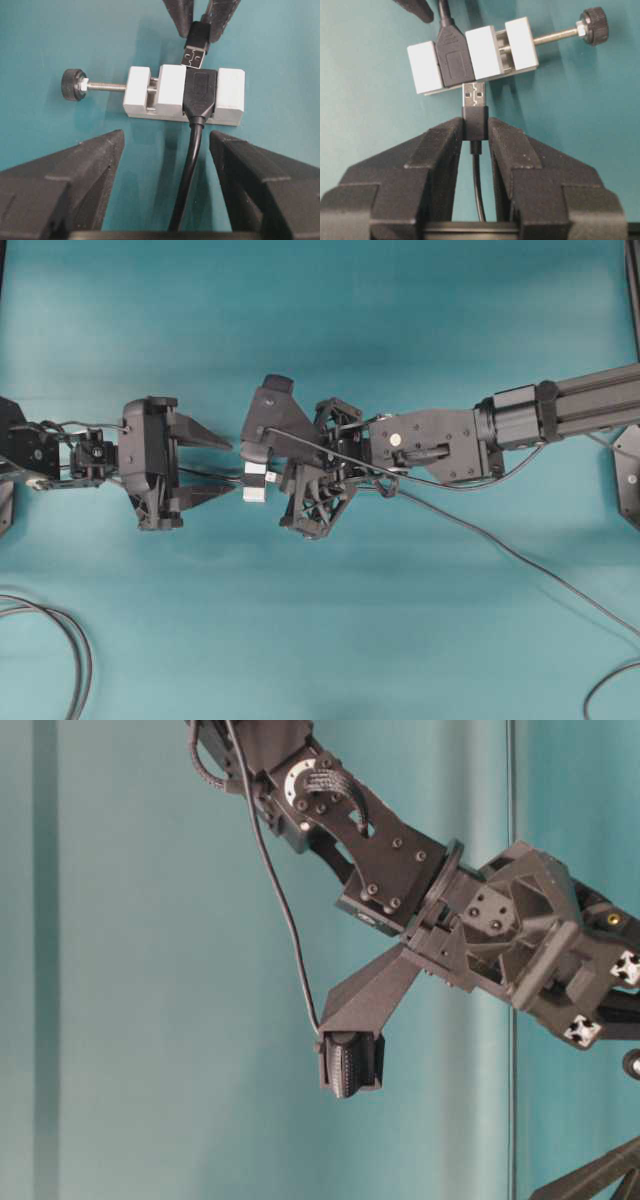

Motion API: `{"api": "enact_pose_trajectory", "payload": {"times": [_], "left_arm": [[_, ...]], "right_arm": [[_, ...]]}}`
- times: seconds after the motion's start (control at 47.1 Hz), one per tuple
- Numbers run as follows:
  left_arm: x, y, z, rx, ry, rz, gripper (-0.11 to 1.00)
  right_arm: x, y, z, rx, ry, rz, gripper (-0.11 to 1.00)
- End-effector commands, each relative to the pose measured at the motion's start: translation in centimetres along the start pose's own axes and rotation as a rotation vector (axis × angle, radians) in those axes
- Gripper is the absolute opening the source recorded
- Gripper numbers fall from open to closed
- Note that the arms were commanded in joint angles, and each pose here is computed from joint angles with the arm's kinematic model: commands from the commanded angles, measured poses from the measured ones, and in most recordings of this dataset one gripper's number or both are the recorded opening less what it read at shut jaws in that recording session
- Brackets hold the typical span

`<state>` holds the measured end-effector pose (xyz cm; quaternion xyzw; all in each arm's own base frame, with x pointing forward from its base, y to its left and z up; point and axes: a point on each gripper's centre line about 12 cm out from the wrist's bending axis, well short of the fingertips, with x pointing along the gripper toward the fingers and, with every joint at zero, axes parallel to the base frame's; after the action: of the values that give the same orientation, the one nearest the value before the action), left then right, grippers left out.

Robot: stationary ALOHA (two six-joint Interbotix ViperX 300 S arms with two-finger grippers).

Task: Insert the USB cable into the female connector supported by the left arm.
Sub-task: 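Align the plug with the female connector held in the clamp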

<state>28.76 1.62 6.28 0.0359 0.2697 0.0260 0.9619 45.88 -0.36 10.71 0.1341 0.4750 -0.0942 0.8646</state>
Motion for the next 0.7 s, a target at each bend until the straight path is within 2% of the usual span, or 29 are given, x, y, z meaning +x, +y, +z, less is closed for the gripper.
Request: {"api": "enact_pose_trajectory", "payload": {"times": [0.0, 0.68], "left_arm": [[-0.02, 0.06, 0.39, 0.005, -0.015, 0.002, 0.77], [0.07, 0.07, 0.49, 0.02, -0.015, 0.002, 0.77]], "right_arm": [[-0.98, 0.61, 1.29, -0.004, -0.043, 0.01, 0.21], [-0.8, 1.18, 0.62, -0.012, -0.028, 0.007, 0.21]]}}
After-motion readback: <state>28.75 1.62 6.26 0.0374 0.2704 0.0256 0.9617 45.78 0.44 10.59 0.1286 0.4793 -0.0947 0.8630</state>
